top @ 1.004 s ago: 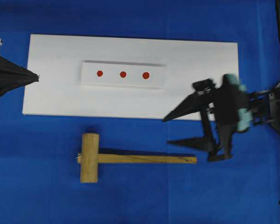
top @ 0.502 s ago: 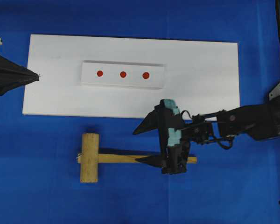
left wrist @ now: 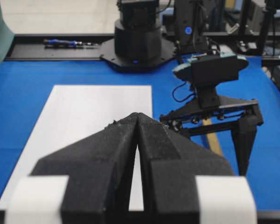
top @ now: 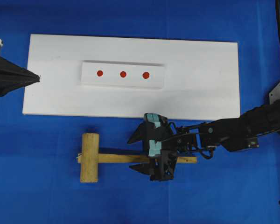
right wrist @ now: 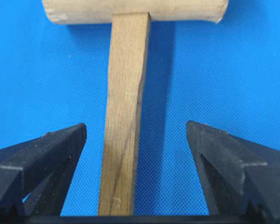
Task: Hit the mark with a hammer.
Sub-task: 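Move the right gripper to the wooden mallet handle and grasp it, then lift the mallet with the right gripper and carry it over the board, then rotate the held mallet so its head hangs downward, then grasp the mallet head with the left gripper, then open the right gripper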
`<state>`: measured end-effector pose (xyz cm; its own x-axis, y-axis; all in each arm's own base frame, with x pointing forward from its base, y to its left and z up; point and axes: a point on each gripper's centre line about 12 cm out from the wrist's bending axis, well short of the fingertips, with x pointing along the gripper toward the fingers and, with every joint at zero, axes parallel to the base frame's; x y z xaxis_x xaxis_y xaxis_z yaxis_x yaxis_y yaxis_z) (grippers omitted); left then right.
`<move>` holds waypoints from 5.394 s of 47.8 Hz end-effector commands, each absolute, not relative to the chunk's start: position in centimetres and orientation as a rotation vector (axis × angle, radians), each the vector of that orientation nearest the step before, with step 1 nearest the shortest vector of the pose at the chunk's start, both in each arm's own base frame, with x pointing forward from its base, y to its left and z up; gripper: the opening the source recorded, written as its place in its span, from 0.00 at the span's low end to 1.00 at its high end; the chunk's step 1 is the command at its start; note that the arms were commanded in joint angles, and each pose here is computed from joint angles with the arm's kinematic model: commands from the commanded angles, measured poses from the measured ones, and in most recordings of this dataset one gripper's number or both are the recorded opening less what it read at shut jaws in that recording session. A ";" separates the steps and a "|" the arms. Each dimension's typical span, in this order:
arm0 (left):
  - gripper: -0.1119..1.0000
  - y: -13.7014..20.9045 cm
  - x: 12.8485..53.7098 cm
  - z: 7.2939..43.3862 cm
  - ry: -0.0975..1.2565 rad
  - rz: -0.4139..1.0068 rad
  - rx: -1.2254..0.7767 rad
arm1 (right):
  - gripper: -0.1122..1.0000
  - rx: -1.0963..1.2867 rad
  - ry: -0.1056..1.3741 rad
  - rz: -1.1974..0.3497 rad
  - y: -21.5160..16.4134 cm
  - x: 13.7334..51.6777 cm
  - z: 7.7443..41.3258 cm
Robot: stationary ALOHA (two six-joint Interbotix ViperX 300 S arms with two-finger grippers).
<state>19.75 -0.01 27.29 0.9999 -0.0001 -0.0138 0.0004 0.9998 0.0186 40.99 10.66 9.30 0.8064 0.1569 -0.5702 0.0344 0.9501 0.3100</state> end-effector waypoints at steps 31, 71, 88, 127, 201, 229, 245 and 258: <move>0.10 0.1 19.9 27.5 0.003 0.003 0.017 | 0.18 0.294 0.620 0.083 11.3 42.4 9.1; 0.10 0.0 19.8 27.7 -0.005 0.002 0.005 | 0.19 0.361 0.339 0.113 8.3 38.7 24.7; 0.10 0.1 19.8 27.6 -0.003 0.004 0.000 | 0.19 0.320 0.320 -0.021 2.4 39.2 24.7; 0.10 0.1 19.9 27.6 -0.002 0.004 -0.036 | 0.19 -0.205 0.243 -0.087 -3.6 38.9 26.5; 0.85 0.1 19.9 27.5 0.001 0.008 -0.177 | 0.19 -0.978 0.122 -0.085 -3.7 38.2 27.7; 0.94 1.9 25.5 27.2 -0.016 0.078 -0.245 | 0.19 -0.978 0.123 -0.084 -3.7 38.3 27.6; 0.95 1.9 28.7 27.0 0.001 0.071 -0.246 | 0.19 -0.976 0.122 -0.086 -3.8 38.2 27.7; 0.90 1.9 28.8 26.8 0.022 0.074 -0.281 | 0.19 -0.955 0.118 -0.102 -3.9 38.3 27.8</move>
